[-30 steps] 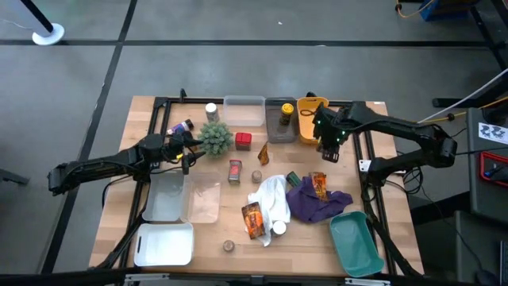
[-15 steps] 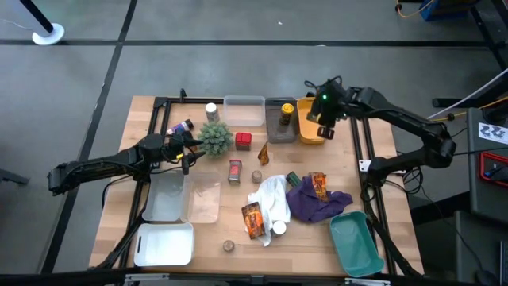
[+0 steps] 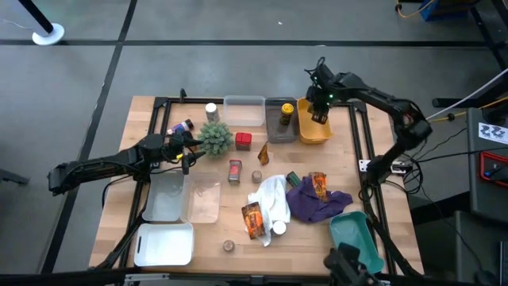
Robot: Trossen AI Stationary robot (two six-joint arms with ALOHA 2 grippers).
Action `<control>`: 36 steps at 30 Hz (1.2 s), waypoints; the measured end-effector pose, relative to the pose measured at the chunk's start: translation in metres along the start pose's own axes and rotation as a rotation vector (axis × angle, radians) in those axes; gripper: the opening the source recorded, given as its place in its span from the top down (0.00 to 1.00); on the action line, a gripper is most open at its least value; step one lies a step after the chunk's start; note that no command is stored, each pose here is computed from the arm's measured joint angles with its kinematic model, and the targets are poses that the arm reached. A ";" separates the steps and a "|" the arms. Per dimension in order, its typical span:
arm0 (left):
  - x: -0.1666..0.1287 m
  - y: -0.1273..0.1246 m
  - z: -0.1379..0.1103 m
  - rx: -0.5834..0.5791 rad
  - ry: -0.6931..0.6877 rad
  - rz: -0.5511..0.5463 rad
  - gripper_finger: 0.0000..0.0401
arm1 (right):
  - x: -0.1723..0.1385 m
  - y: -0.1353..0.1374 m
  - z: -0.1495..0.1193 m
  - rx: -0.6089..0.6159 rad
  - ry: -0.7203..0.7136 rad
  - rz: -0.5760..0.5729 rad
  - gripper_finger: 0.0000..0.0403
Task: Sort spices by type
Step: Put the top black seasoning can into the yellow bin
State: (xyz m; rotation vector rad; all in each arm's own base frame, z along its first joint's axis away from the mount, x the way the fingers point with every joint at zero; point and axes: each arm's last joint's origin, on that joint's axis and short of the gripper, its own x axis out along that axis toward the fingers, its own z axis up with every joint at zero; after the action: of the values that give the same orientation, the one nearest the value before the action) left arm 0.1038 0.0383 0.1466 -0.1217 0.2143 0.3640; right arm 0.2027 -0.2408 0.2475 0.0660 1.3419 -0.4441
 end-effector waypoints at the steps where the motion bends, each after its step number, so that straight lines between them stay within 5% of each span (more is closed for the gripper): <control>1: 0.000 0.000 0.000 0.000 0.001 0.000 0.45 | 0.007 -0.003 -0.001 0.000 0.021 0.010 0.68; 9: 0.000 0.000 0.000 0.000 0.000 0.000 0.45 | 0.041 -0.010 -0.001 0.006 0.098 0.051 0.68; 36: 0.000 0.000 0.000 -0.032 -0.001 0.000 0.45 | 0.042 -0.011 0.002 -0.019 0.072 0.042 0.67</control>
State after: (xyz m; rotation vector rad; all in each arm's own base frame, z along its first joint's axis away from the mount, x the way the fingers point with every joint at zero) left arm 0.1038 0.0383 0.1467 -0.1531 0.2078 0.3675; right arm 0.2076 -0.2626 0.2101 0.0947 1.4123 -0.3968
